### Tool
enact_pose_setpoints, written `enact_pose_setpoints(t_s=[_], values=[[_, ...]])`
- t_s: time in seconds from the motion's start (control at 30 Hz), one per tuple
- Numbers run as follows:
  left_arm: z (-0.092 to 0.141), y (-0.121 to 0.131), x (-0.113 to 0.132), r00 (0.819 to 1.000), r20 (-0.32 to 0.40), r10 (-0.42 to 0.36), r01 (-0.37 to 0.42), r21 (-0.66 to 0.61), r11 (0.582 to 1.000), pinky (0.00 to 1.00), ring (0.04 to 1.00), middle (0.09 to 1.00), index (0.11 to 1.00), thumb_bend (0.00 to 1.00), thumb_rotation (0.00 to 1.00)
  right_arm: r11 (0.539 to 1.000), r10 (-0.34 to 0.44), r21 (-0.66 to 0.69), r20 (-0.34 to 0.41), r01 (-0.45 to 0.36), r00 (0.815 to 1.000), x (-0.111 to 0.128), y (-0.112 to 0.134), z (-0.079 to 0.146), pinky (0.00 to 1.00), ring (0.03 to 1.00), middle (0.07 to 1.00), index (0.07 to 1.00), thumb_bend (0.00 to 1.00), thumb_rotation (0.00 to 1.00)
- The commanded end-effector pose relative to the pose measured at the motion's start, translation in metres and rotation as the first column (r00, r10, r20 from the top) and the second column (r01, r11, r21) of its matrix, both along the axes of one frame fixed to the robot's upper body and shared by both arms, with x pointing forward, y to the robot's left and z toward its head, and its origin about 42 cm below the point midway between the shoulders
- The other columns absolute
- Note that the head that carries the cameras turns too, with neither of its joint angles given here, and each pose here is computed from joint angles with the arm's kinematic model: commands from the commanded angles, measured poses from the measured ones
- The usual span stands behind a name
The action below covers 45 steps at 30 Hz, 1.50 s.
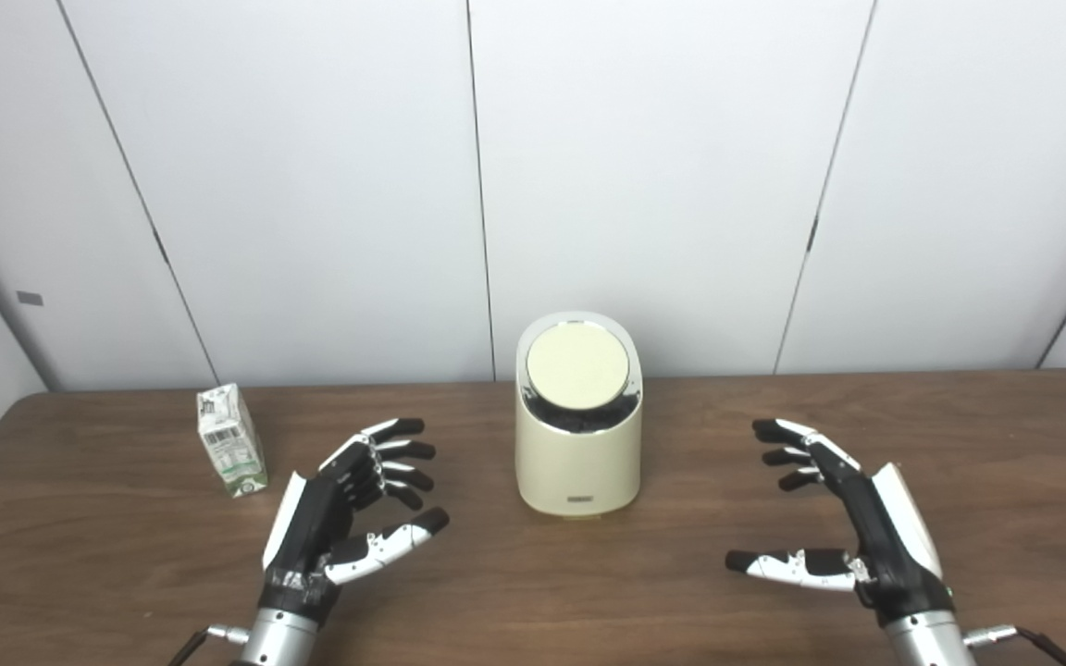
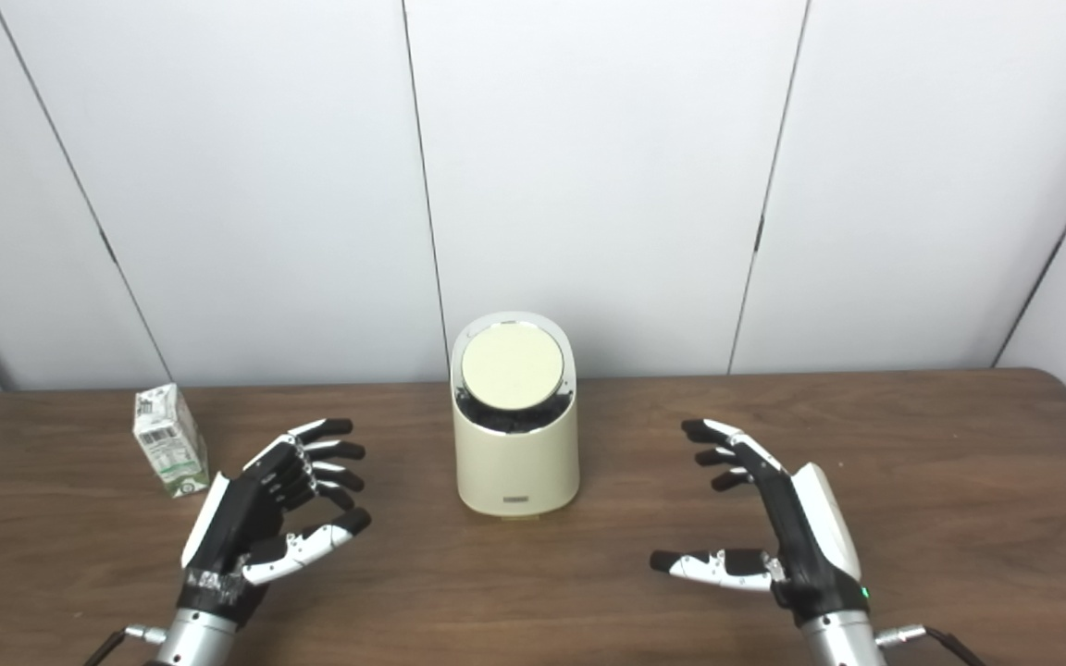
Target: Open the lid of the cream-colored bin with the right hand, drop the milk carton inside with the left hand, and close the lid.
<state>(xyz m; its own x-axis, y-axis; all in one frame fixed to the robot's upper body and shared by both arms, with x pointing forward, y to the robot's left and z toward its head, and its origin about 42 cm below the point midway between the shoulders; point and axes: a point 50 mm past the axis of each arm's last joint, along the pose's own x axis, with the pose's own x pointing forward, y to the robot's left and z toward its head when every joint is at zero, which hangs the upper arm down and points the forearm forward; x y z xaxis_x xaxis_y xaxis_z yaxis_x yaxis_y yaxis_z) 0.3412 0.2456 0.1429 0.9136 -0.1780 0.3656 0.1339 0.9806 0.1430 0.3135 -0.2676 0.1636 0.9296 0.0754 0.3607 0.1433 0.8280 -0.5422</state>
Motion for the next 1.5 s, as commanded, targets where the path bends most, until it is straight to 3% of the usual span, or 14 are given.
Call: enact_pose_setpoints(t_s=[0.0,0.27,0.47,0.5,0.6,0.63,0.87,1.03,1.27,1.47], values=[[0.018,0.003,0.002,0.997,0.075,0.014,-0.015,0.018,1.000,0.46,0.575,0.674,0.786,0.63,0.30,0.999,0.023,0.032,0.090,-0.026,0.996,0.003,0.006,0.014,0.60,0.715,0.779,0.789,0.74,0.08],[0.017,0.004,0.002,0.997,0.076,0.007,-0.009,0.031,0.999,0.45,0.573,0.674,0.771,0.63,0.28,0.998,0.030,0.058,0.089,-0.035,0.996,0.004,0.009,0.012,0.60,0.726,0.784,0.801,0.75,0.09],[0.017,0.003,0.005,0.997,0.075,0.004,-0.008,0.044,0.999,0.47,0.587,0.687,0.760,0.65,0.31,0.997,0.033,0.061,0.106,-0.039,0.994,0.008,0.009,0.012,0.60,0.716,0.778,0.805,0.75,0.12],[0.016,0.003,0.005,0.997,0.076,0.005,-0.008,0.046,0.999,0.46,0.587,0.687,0.760,0.65,0.31,0.996,0.031,0.074,0.104,-0.039,0.994,0.009,0.010,0.012,0.59,0.714,0.779,0.805,0.74,0.15],[0.016,0.002,0.006,0.997,0.077,-0.001,-0.002,0.044,0.999,0.47,0.583,0.689,0.761,0.65,0.30,0.994,0.028,0.106,0.100,-0.039,0.995,0.014,0.013,0.014,0.56,0.717,0.798,0.823,0.69,0.36],[0.016,0.002,0.006,0.997,0.075,-0.004,0.000,0.040,0.999,0.47,0.583,0.689,0.761,0.65,0.30,0.993,0.031,0.108,0.099,-0.041,0.995,0.017,0.015,0.017,0.56,0.717,0.799,0.824,0.69,0.37],[0.013,0.000,0.006,0.998,0.068,-0.013,0.012,0.019,1.000,0.47,0.581,0.690,0.764,0.65,0.27,0.996,0.052,0.068,0.028,-0.054,0.998,0.037,0.026,0.058,0.66,0.803,0.879,0.896,0.77,0.51],[0.013,-0.001,0.007,0.998,0.068,-0.019,0.018,0.017,1.000,0.47,0.583,0.693,0.766,0.64,0.23,0.996,0.050,0.077,0.014,-0.050,0.999,0.061,0.032,0.083,0.70,0.851,0.888,0.902,0.84,0.51],[0.011,-0.002,0.008,0.997,0.073,-0.020,0.019,0.017,1.000,0.48,0.581,0.693,0.768,0.64,0.21,0.995,0.076,0.066,0.019,-0.077,0.997,0.089,0.046,0.115,0.78,0.896,0.914,0.919,0.84,0.46],[0.009,-0.002,0.009,0.997,0.076,-0.020,0.019,0.016,1.000,0.47,0.580,0.690,0.764,0.64,0.21,0.996,0.090,-0.028,0.004,-0.090,0.996,0.109,0.059,0.143,0.73,0.885,0.935,0.949,0.87,0.47]])
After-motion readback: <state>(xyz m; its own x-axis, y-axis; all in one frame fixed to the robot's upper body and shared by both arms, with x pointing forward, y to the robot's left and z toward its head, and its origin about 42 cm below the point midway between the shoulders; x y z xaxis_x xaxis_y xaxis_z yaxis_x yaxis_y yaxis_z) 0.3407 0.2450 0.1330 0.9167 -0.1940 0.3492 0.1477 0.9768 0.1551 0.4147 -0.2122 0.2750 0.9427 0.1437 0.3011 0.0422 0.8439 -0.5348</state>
